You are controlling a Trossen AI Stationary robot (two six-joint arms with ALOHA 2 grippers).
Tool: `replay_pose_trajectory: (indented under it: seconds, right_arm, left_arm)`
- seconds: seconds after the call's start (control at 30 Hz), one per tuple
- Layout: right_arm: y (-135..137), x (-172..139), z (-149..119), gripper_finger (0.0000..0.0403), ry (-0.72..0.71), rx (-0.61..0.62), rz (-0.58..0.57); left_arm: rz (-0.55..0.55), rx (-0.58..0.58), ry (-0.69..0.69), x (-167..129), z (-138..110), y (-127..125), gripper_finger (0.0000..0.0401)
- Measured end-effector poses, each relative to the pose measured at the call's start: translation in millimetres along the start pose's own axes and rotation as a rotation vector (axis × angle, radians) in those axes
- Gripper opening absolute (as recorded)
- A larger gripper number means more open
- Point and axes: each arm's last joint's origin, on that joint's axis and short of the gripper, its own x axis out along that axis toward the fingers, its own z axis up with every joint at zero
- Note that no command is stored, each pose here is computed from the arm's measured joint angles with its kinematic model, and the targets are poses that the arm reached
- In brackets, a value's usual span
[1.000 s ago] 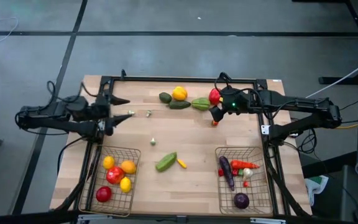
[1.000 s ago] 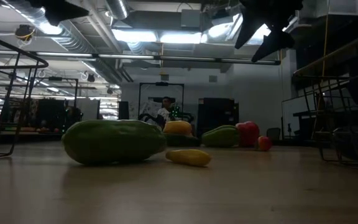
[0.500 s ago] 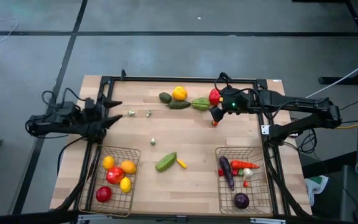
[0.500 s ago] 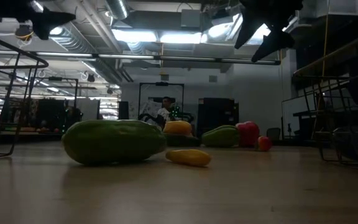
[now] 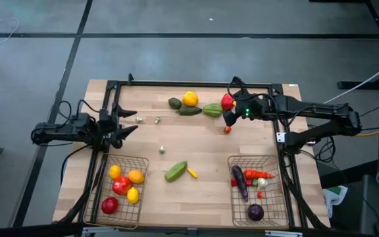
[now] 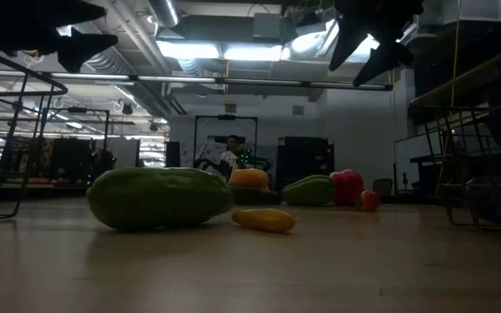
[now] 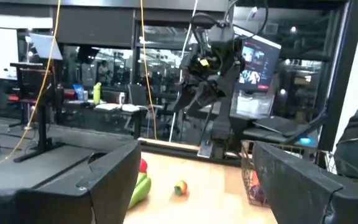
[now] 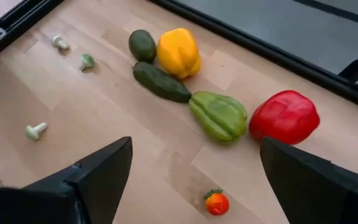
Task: Sort produce into baskets
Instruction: Put the red bell pepper into the right wire basket
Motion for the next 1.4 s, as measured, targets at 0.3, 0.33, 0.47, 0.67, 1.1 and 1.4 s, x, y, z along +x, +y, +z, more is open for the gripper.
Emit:
replay_pose_trajectory:
  seconds: [0.3, 0.33, 0.47, 0.67, 1.1, 1.4]
  right_arm:
    - [0, 0, 0, 0.0351, -0.003, 0.012, -0.003]
    - [0, 0, 0, 0.0351, -0.002, 0.012, -0.003]
    - [0, 0, 0, 0.0351, -0.003, 0.013, -0.003]
    - [0, 0, 0, 0.0351, -0.003, 0.013, -0.002]
    - [0, 0, 1, 0.0351, -0.007, 0.015, 0.001]
    - [5, 3, 11, 0.0351, -0.097, 0.128, 0.042]
  left_arm:
    - [0.002, 0.019, 0.046, 3, -22, 0, 0.0306]
    - [0.002, 0.021, 0.053, 3, -24, 0, 0.0306]
    - [0.004, 0.019, 0.076, 3, -33, 1, 0.0306]
    - [0.005, 0.008, 0.083, 3, -35, 1, 0.0306]
    - [0.012, 0.048, 0.192, 2, -45, 2, 0.0306]
    - [0.013, 0.060, 0.226, 1, -48, 2, 0.0306]
